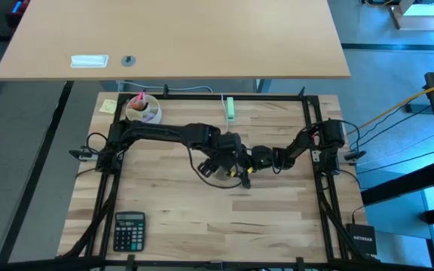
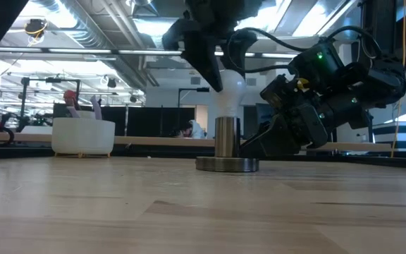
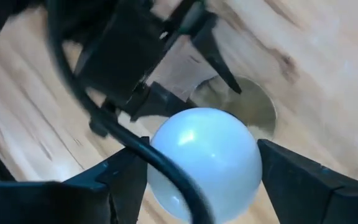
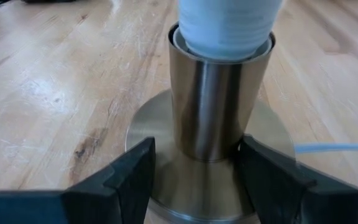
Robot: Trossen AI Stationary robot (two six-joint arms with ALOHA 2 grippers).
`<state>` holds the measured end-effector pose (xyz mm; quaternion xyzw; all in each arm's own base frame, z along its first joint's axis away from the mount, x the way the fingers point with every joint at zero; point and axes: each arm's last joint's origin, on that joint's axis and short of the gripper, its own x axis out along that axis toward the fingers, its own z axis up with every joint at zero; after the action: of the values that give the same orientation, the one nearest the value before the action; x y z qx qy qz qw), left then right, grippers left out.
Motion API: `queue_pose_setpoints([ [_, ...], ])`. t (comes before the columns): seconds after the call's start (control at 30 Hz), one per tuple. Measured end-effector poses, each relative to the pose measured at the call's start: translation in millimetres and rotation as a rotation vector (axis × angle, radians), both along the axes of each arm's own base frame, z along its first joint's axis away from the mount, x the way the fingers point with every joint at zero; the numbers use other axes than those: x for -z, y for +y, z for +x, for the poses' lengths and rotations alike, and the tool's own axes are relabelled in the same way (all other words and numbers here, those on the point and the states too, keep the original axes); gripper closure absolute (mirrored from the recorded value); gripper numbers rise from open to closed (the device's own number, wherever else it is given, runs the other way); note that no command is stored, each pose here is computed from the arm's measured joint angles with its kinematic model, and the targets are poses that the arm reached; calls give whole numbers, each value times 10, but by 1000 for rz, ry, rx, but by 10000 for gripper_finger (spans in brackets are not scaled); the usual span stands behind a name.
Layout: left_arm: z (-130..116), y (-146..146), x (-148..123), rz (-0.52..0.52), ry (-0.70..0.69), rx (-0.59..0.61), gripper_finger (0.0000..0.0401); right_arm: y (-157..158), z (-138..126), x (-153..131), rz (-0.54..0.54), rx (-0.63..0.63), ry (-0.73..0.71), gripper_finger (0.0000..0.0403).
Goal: Screw lightbulb
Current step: Remove the lightbulb from the lamp
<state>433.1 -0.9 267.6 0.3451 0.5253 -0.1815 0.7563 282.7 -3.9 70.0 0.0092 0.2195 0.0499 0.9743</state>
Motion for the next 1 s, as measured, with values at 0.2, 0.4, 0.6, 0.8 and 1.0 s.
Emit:
queue_pose_setpoints([
  [0.2,19,6,-3,-167,-60,-420,136,0,0,1,3,0,1,176],
  [0.4,39,-13,-15,-338,-119,-789,134,0,0,2,0,-1,1,176],
  [0.6,41,-13,-19,-504,-152,-1147,133,0,0,1,-5,-2,0,176],
  [0.8,38,-34,-18,-523,-150,-1185,133,0,0,1,-5,-1,0,176],
  [1.0,15,-2,-50,-506,-142,-1137,133,0,0,1,-4,-1,1,176],
])
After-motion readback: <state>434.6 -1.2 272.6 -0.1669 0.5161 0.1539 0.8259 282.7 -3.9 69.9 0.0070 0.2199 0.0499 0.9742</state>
